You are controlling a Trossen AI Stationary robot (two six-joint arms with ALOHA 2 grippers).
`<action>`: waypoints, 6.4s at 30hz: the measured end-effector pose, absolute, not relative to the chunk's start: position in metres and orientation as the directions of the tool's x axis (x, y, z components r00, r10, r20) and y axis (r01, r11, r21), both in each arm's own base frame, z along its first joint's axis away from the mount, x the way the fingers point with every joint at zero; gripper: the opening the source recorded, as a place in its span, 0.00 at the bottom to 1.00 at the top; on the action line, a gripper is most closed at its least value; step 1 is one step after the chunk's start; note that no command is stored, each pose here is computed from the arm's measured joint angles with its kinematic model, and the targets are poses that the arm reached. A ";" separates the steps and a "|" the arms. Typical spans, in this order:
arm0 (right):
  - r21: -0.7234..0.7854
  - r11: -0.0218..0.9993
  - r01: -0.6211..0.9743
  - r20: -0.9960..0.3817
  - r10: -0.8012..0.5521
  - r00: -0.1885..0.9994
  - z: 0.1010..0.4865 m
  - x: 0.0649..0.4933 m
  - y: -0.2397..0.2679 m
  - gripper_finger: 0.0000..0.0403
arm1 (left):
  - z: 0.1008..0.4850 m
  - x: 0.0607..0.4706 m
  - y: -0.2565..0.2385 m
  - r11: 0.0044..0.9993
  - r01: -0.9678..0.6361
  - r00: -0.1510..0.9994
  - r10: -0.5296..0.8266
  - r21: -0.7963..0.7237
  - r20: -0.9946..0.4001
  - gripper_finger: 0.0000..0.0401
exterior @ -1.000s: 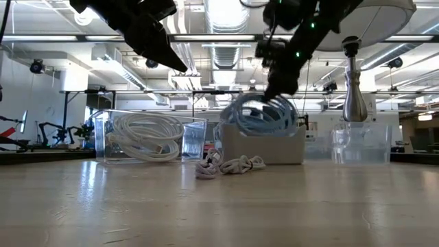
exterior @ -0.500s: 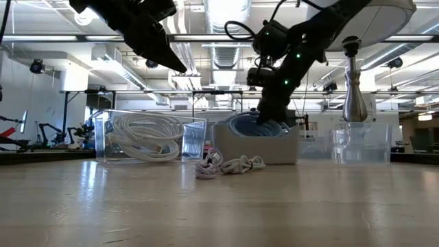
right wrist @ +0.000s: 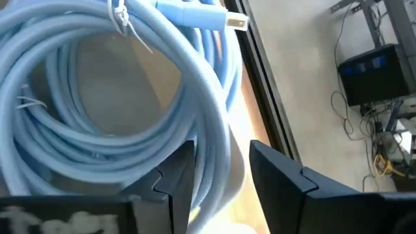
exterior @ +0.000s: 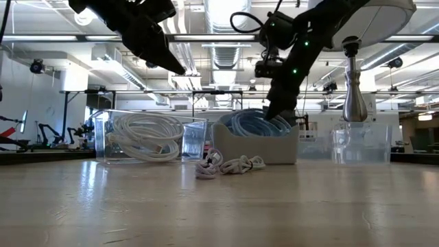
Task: Pick & Place USB Port
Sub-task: Put the blue HDMI cable into the gray bin, then put the top white charger cable into the right transparent bin, then put the gray charger cable into the right transparent bin
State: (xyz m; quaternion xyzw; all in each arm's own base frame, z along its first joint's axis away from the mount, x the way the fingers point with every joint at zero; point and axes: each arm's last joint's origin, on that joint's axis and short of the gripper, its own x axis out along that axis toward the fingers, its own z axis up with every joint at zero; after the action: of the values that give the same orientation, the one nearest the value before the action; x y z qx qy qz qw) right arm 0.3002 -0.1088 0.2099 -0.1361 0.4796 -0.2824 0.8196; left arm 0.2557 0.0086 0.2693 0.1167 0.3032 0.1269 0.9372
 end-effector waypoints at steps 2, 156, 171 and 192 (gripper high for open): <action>-0.493 0.804 0.332 -0.714 -0.592 0.375 0.214 0.297 -0.107 0.38 | 0.269 0.256 0.009 0.941 -0.168 0.784 0.309 0.295 -0.539 0.45; -0.059 0.991 0.116 -0.649 -0.126 0.750 0.227 0.276 0.012 0.41 | 0.234 0.251 -0.011 0.998 0.068 0.835 -0.050 0.013 -0.548 0.45; -0.086 0.978 -0.191 -0.643 0.092 0.760 0.172 0.377 0.055 0.43 | 0.221 0.235 -0.059 0.958 0.286 0.709 -0.219 -0.010 -0.670 0.45; -0.099 0.954 -0.283 -0.892 0.041 0.449 0.122 0.441 0.049 0.42 | 0.220 0.233 -0.063 0.956 0.293 0.697 -0.225 -0.017 -0.681 0.45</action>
State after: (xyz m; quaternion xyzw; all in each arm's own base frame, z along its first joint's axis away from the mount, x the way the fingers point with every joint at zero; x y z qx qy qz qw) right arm 0.4412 0.0492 0.1225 -0.1176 0.5158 0.0960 0.8431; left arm 0.2326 -0.0628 0.2203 0.0465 0.3628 -0.1409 0.9200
